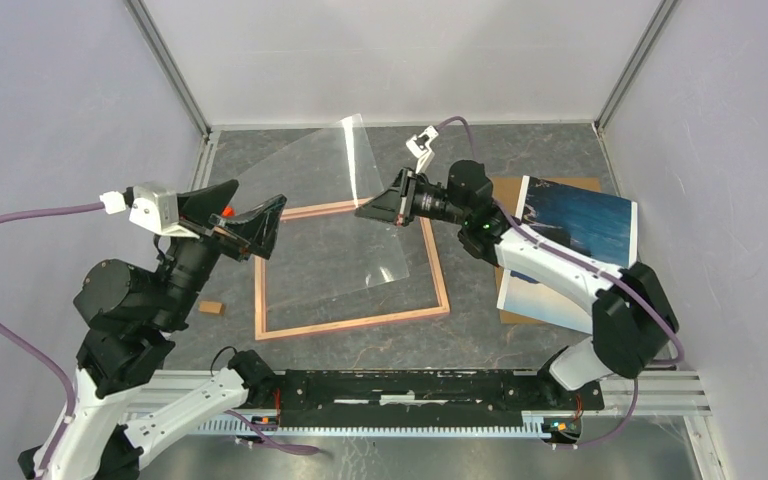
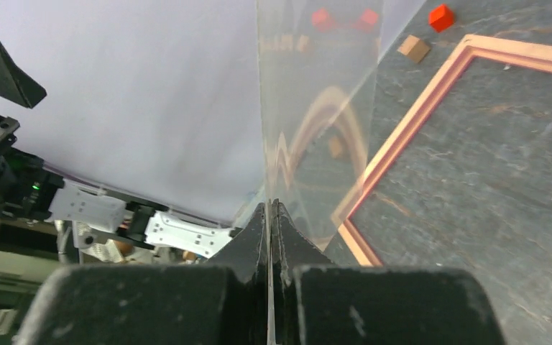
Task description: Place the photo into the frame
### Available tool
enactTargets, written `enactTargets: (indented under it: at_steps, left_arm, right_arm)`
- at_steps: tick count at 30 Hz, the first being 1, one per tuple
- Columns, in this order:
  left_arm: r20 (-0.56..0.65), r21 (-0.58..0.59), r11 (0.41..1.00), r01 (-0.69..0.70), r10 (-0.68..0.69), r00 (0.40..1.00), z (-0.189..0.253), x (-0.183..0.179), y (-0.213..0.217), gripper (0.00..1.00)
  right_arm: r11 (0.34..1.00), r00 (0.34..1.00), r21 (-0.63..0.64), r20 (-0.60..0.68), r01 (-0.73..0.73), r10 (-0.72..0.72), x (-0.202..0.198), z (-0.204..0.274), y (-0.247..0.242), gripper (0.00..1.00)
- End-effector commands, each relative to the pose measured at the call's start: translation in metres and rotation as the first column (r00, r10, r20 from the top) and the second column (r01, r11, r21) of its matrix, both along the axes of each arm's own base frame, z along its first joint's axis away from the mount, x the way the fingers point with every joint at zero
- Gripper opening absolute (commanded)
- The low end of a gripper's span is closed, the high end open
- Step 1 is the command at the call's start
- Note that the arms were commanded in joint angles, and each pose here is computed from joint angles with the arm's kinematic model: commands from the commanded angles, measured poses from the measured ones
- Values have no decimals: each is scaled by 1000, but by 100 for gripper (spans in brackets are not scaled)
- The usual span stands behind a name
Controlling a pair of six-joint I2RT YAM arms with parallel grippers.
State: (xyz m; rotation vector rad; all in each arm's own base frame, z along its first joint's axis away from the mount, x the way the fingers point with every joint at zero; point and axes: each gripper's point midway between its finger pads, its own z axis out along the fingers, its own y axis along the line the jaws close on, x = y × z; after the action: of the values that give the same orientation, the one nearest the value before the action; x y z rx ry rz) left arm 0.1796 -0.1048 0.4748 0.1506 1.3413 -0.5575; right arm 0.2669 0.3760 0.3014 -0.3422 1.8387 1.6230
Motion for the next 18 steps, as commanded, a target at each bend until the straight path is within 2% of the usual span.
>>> enactTargets:
  at_steps: [1, 7, 10, 18]
  left_arm:
    - [47, 34, 998, -45, 44, 998, 6, 7, 3, 100]
    - [34, 67, 997, -39, 37, 999, 2, 16, -6, 100]
    - [29, 84, 996, -40, 38, 999, 0, 20, -10, 100]
    - [-3, 213, 973, -86, 89, 996, -27, 51, -27, 100]
  right_arm:
    - [987, 994, 142, -76, -72, 83, -1, 25, 20, 0]
    - [987, 983, 156, -176, -29, 57, 16, 4, 28, 0]
    - [998, 975, 62, -221, 17, -3, 32, -39, 26, 0]
    - [998, 944, 6, -325, 64, -59, 45, -120, 2, 0]
